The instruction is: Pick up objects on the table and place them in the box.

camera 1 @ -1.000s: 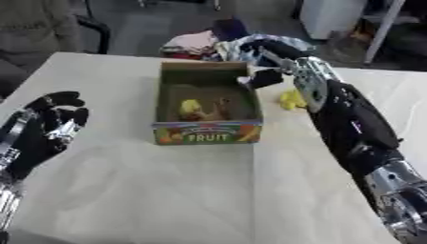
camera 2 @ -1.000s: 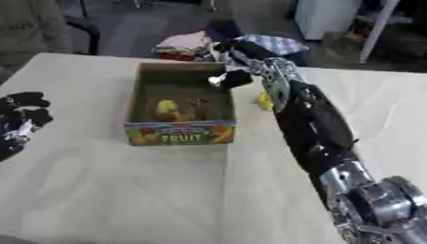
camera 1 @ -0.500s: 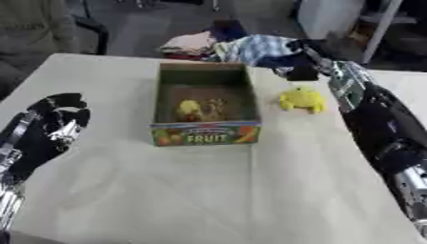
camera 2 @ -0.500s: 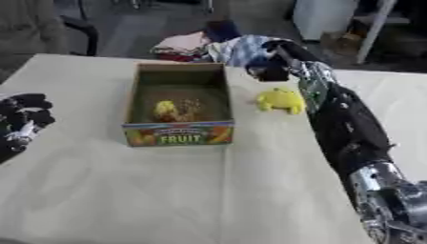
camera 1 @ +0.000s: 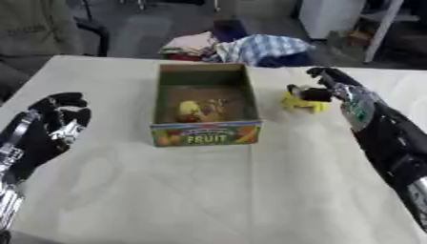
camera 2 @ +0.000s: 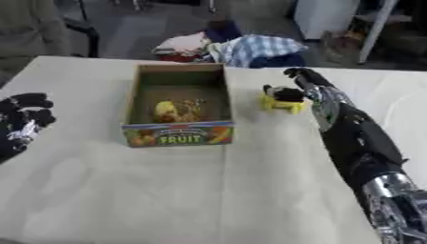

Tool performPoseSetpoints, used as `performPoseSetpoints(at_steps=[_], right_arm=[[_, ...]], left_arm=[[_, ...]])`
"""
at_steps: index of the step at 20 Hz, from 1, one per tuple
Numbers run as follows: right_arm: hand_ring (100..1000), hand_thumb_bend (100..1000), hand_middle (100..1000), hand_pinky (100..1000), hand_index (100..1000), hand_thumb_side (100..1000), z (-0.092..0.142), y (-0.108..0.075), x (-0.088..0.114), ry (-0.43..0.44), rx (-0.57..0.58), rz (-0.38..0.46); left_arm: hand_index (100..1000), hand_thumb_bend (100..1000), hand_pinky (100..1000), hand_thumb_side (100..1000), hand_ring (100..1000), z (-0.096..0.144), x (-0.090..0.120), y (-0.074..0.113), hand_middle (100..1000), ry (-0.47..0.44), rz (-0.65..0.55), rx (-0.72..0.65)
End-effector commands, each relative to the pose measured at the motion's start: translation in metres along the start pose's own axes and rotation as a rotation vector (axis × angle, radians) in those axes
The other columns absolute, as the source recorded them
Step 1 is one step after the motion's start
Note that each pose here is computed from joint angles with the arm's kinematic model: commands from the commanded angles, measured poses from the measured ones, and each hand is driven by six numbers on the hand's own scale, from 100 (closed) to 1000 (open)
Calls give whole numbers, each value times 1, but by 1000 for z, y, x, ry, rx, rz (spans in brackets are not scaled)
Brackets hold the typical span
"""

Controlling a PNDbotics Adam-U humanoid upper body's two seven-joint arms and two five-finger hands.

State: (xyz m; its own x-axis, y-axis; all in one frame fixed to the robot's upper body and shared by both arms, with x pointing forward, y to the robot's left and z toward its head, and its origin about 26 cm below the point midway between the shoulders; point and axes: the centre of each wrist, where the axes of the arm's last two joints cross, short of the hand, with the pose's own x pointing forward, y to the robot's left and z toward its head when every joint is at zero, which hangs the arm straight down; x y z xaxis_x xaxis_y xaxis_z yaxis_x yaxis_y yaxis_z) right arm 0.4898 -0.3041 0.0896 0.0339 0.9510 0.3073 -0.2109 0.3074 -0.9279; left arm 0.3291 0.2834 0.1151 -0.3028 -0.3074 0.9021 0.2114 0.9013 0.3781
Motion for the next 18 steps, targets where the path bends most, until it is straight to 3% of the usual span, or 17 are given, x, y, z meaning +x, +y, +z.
performPoseSetpoints(at_steps=[1, 4, 5, 7, 12, 18], right_arm=[[868, 401, 887, 810, 953, 731, 0, -12, -2, 14, -2, 44], [861, 408, 846, 808, 921, 654, 0, -9, -2, 15, 30, 79], [849, 405, 798, 802, 890, 549, 0, -8, -1, 15, 38, 90], [834, 409, 745, 793, 847, 464, 0, -7, 0, 13, 48, 110], [797, 424, 603, 769, 748, 328, 0, -5, 1, 15, 44, 138], [709, 421, 392, 694, 503, 104, 0, -7, 3, 26, -28, 165]], left_arm=[[817, 318, 785, 412, 662, -1, 8, 7, 709, -28, -28, 5], [817, 317, 786, 412, 662, -1, 9, 7, 709, -29, -27, 5], [817, 316, 786, 413, 662, -1, 9, 7, 709, -30, -27, 5], [818, 315, 786, 415, 663, -1, 9, 7, 710, -30, -26, 4], [818, 313, 787, 417, 663, -1, 9, 6, 710, -30, -24, 3], [818, 309, 787, 421, 666, -1, 8, 6, 711, -28, -22, 3]])
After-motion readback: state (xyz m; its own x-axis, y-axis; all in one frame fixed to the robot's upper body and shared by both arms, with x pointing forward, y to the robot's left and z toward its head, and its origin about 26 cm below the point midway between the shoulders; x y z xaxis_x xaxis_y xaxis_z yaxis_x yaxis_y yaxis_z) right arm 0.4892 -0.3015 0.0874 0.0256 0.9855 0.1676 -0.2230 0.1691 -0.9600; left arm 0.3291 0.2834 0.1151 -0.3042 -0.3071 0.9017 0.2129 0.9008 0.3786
